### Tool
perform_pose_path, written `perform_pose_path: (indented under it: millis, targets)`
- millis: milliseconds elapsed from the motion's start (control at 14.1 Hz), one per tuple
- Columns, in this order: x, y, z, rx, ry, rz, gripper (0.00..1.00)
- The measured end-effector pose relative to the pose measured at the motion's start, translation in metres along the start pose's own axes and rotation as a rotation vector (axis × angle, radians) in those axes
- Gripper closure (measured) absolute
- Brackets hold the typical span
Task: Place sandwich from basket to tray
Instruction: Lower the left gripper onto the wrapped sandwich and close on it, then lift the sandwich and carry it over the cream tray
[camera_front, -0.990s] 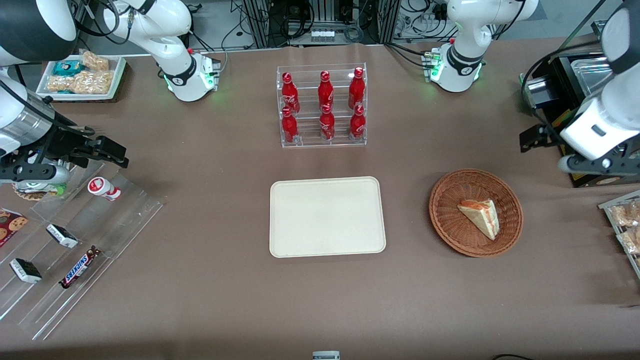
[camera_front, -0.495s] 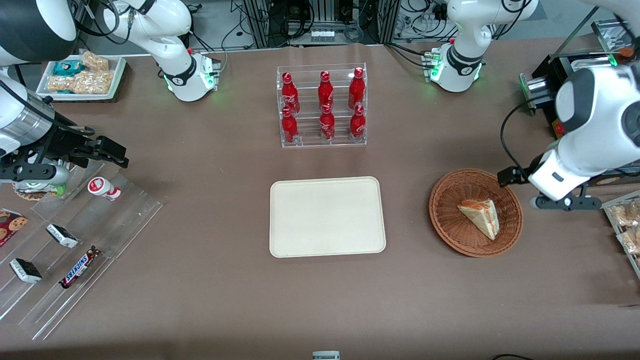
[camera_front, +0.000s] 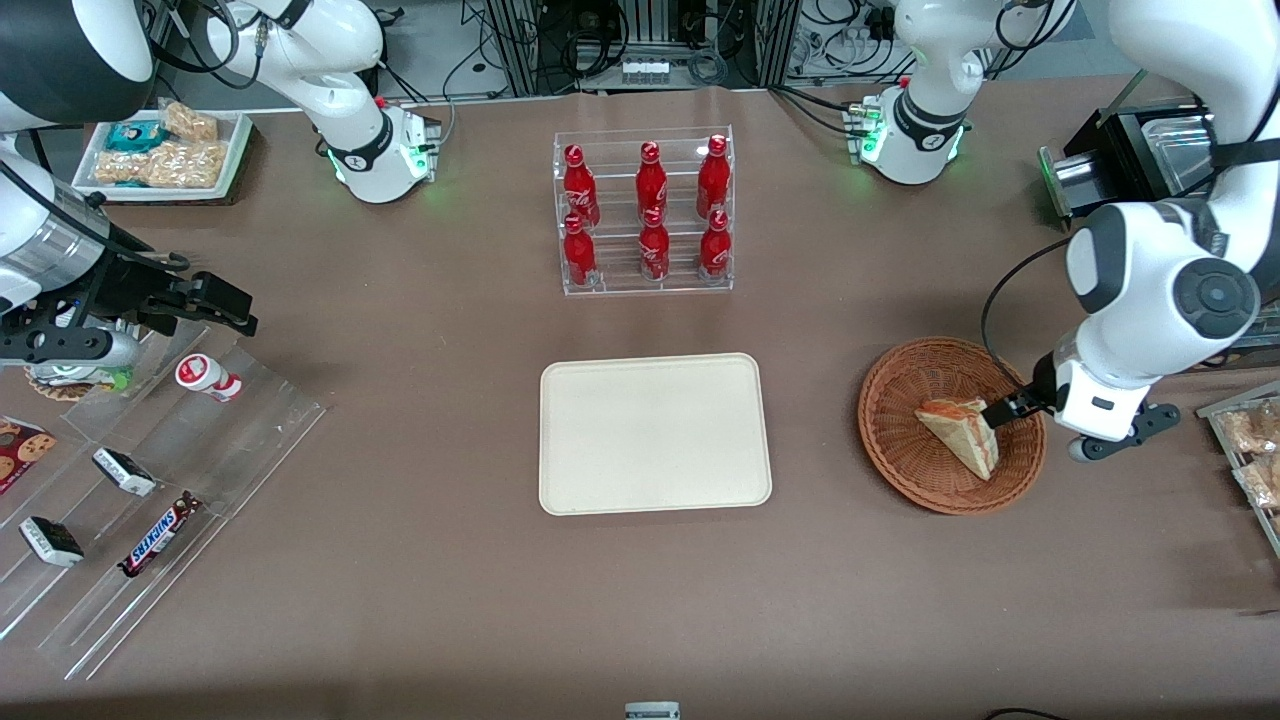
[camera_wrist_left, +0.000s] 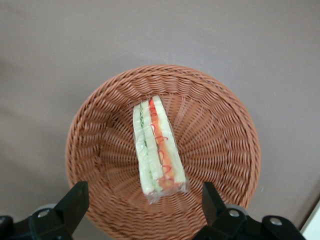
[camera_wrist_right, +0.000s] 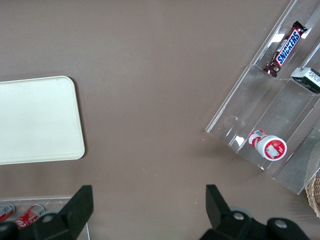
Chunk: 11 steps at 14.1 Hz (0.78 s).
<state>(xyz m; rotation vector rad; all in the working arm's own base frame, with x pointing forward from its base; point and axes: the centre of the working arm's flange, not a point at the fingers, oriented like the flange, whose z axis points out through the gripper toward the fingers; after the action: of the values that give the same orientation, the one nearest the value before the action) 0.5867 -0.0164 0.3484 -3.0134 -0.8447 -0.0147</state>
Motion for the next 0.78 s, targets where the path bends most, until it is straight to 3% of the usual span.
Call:
perform_pose_path:
  millis: [212, 566, 778]
  targets:
    - [-0.012, -0.004, 0.03, -0.026, 0.025, -0.209, 0.0]
    - [-0.022, -0.008, 0.083, -0.014, -0.005, -0.266, 0.0]
    - [-0.022, -0.007, 0.098, -0.018, -0.016, -0.291, 0.32]
